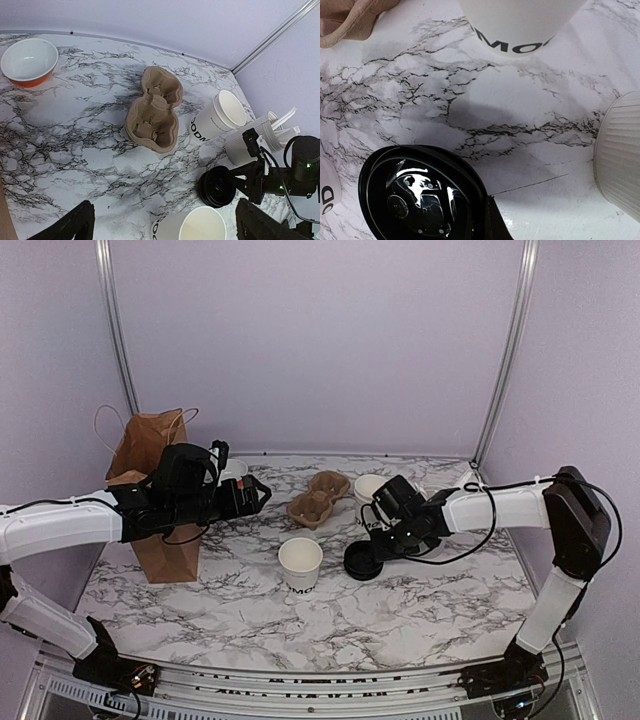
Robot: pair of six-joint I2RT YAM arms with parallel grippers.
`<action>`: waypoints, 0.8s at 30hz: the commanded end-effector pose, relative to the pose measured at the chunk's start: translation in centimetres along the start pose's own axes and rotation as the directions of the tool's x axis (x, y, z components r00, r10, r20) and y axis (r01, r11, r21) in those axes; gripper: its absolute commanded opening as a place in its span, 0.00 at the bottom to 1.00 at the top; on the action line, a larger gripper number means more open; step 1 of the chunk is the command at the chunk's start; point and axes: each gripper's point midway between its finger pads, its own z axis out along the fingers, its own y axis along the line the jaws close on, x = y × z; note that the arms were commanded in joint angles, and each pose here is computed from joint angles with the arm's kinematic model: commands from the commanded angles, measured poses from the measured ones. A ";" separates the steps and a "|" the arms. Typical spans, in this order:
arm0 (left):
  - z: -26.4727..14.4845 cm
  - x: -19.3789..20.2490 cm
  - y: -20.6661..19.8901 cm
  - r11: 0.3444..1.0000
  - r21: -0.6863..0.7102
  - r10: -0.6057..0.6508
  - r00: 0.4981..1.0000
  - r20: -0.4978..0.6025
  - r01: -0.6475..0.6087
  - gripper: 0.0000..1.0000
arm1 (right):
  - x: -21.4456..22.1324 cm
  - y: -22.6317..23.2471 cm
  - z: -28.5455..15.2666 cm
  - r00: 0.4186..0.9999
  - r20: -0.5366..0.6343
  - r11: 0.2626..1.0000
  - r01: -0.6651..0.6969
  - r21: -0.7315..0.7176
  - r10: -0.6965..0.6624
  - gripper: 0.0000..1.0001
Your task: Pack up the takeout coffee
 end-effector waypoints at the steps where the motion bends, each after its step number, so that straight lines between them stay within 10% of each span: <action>1: -0.3 -0.3 -0.2 1.000 0.005 0.015 1.000 0.014 -0.015 0.99 | -2.6 0.0 -1.6 0.998 0.068 1.000 -0.008 0.011 0.007 0.04; 16: -2.8 -3.8 -4.5 0.985 0.174 0.004 0.997 0.076 -0.018 0.99 | -9.2 5.0 -10.3 0.966 0.257 0.974 0.039 -0.222 0.020 0.04; 24: -5.4 -5.5 -9.1 0.904 0.427 -0.062 0.995 0.084 0.020 0.99 | -12.5 11.3 -16.1 0.930 0.364 0.831 0.156 -0.534 0.059 0.05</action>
